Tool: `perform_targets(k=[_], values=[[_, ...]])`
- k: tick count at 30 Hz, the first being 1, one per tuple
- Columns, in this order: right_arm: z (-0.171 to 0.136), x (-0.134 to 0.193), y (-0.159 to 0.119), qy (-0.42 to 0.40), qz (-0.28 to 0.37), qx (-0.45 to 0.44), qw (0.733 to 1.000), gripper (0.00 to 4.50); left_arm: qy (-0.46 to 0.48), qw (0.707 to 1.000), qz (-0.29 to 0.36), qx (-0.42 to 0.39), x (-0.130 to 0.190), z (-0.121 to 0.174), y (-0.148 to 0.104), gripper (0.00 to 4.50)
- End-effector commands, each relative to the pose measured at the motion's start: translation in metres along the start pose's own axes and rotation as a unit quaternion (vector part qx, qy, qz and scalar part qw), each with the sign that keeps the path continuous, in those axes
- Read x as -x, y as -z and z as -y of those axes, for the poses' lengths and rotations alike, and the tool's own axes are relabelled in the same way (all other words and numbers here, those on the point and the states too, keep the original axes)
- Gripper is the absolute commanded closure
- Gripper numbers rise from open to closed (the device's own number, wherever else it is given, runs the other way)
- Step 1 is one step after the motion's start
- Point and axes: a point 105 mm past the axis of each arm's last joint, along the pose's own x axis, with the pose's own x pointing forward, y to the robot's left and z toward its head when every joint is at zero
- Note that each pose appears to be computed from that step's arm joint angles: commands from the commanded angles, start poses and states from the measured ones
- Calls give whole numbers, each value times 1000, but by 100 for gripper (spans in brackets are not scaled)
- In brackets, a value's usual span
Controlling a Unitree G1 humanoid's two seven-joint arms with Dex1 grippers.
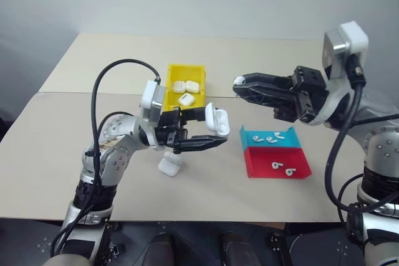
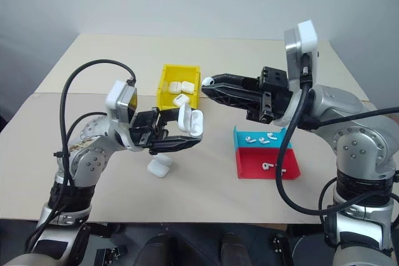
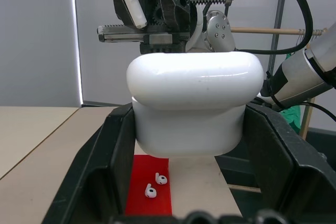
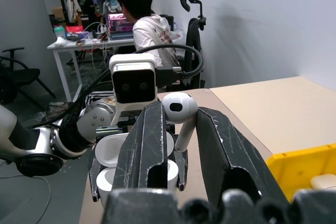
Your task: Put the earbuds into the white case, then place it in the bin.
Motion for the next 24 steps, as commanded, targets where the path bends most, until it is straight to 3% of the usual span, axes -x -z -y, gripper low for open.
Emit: perform_targets(k=[1, 24], values=[[-10, -6, 4, -15, -10, 10, 1000, 386, 16, 1000, 8, -22, -5, 1, -9, 172], [-9, -8, 37, 5, -71, 18, 997, 386, 25, 999, 8, -34, -11, -2, -7, 172]])
